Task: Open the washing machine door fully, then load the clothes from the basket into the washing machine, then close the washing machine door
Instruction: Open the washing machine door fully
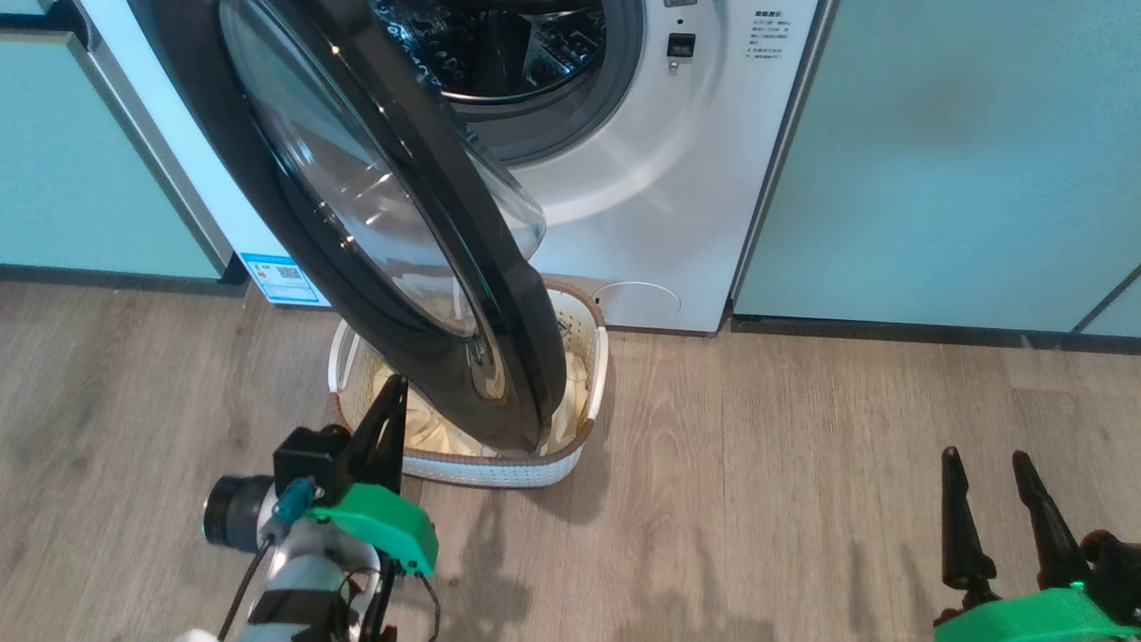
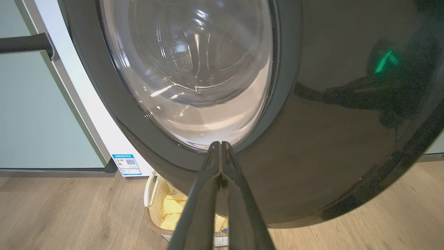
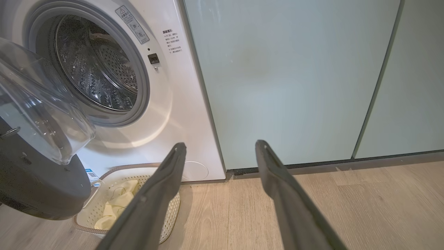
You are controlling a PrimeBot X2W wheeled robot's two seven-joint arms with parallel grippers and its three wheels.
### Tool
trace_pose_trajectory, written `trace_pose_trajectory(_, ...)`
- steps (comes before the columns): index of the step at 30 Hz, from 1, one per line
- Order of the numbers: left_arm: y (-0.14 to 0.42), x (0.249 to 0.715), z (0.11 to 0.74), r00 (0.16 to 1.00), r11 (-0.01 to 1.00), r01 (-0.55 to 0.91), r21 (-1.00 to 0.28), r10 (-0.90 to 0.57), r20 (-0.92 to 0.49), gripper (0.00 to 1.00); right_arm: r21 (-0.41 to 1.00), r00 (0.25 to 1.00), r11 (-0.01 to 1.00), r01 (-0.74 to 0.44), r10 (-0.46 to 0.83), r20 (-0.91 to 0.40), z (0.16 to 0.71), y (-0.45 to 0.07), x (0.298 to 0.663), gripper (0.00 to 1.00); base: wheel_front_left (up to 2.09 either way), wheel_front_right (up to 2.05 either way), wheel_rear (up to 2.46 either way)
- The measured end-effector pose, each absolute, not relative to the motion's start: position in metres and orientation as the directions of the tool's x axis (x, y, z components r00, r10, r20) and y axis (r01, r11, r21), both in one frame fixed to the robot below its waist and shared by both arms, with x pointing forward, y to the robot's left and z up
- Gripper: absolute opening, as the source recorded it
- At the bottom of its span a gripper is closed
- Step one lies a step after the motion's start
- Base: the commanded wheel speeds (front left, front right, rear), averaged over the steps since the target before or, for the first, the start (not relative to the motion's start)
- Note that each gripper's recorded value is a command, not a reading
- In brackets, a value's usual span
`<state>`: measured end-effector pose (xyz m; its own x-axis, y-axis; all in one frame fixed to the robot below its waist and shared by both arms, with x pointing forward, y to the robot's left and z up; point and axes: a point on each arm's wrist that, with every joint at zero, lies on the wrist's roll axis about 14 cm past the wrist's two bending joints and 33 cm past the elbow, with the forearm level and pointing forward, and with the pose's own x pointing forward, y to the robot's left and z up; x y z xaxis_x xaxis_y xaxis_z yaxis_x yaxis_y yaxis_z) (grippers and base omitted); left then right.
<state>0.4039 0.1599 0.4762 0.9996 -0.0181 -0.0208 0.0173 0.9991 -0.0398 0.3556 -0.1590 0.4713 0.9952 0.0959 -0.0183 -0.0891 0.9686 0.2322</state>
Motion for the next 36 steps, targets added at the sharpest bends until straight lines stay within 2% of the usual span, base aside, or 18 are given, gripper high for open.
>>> trace_pose_trajectory(8, 0.172, 0.408, 0.505, 0.997, 0.999, -0.024, -0.047, 0.027, 0.068, 0.00, 0.231, 0.995, 0.969, -0.091, 0.096, -0.008, 0.475, -0.159, 0.355, 1.00, 0.00, 0.00, 0.00)
trace_pose_trajectory(12, 0.178, 0.418, 0.560, 0.971, 0.998, -0.046, -0.038, 0.054, 0.233, 0.00, 0.231, 0.995, 0.968, -0.094, 0.098, -0.008, 0.474, -0.158, 0.356, 1.00, 0.00, 0.00, 0.00)
trace_pose_trajectory(15, 0.183, 0.421, 0.612, 0.921, 0.997, -0.057, -0.047, 0.071, 0.384, 0.00, 0.231, 0.995, 0.968, -0.093, 0.098, -0.010, 0.474, -0.158, 0.356, 1.00, 0.00, 0.00, 0.00)
trace_pose_trajectory(17, 0.180, 0.415, 0.661, 0.851, 0.998, -0.049, -0.040, 0.063, 0.521, 0.00, 0.231, 0.996, 0.969, -0.088, 0.093, -0.010, 0.474, -0.160, 0.355, 1.00, 0.00, 0.00, 0.00)
trace_pose_trajectory(21, 0.171, 0.399, 0.715, 0.745, 0.999, -0.013, -0.044, 0.039, 0.666, 0.00, 0.230, 0.997, 0.970, -0.078, 0.083, -0.012, 0.474, -0.163, 0.355, 1.00, 0.00, 0.00, 0.00)
trace_pose_trajectory(24, 0.149, 0.387, 0.740, 0.683, 0.998, 0.067, -0.016, -0.034, 0.730, 0.00, 0.228, 0.997, 0.971, -0.072, 0.076, -0.012, 0.474, -0.165, 0.354, 1.00, 0.00, 0.00, 0.00)
trace_pose_trajectory(29, 0.093, 0.378, 0.737, 0.658, 0.961, 0.275, 0.029, -0.210, 0.723, 0.00, 0.227, 0.997, 0.972, -0.066, 0.070, -0.011, 0.474, -0.167, 0.353, 1.00, 0.00, 0.00, 0.00)
trace_pose_trajectory(36, 0.032, 0.383, 0.688, 0.742, 0.866, 0.499, -0.028, -0.410, 0.531, 0.00, 0.227, 0.998, 0.972, -0.061, 0.066, -0.016, 0.472, -0.168, 0.352, 1.00, 0.00, 0.00, 0.00)
